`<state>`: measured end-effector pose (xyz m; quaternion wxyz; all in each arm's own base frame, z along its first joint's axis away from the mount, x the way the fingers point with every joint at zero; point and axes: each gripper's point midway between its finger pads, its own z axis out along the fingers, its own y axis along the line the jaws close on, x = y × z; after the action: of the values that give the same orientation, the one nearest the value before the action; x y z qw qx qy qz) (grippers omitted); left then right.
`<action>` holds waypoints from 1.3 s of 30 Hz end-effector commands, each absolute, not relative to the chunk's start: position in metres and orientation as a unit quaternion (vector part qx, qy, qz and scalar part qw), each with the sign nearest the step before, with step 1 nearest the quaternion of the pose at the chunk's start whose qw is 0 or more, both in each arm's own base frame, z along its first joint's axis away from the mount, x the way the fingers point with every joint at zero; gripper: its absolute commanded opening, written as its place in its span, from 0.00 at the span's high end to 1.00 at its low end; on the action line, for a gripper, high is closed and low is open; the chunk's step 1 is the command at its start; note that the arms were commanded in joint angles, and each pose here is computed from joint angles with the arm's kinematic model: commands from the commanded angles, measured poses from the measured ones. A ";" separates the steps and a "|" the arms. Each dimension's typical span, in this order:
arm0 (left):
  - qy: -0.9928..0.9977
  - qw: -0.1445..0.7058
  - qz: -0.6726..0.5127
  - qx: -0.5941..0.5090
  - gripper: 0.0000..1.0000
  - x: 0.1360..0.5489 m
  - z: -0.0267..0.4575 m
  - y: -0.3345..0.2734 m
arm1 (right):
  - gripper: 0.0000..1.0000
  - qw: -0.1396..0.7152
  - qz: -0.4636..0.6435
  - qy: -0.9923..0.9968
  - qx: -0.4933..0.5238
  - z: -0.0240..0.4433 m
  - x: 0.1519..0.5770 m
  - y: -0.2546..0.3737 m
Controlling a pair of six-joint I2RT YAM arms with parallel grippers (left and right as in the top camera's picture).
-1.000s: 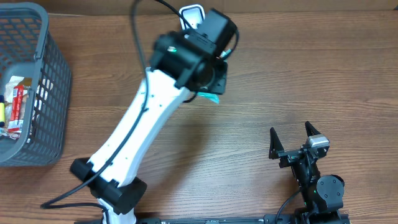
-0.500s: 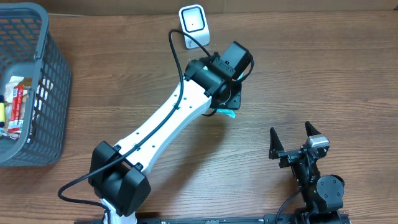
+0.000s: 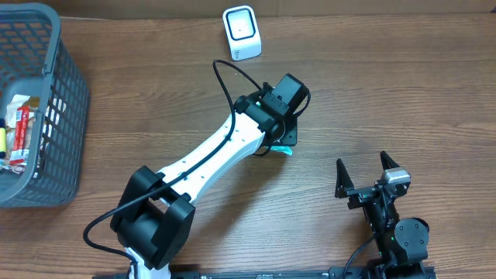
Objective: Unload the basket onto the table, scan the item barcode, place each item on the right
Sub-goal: 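Carry the snack pack with the left gripper toward the white scanner, then open the left gripper and release the pack on the table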
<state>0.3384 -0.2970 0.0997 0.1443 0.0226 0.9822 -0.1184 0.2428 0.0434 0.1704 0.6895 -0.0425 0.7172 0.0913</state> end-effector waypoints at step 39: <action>0.982 0.123 -0.090 0.109 0.05 0.330 0.082 -0.301 | 0.00 0.688 0.093 0.719 -0.040 0.167 0.244 0.043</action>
<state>0.3239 -0.2886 0.0635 0.1046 0.0883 0.9881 -0.0695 0.2428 0.0434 0.1703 0.6894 -0.0427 0.7174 0.0912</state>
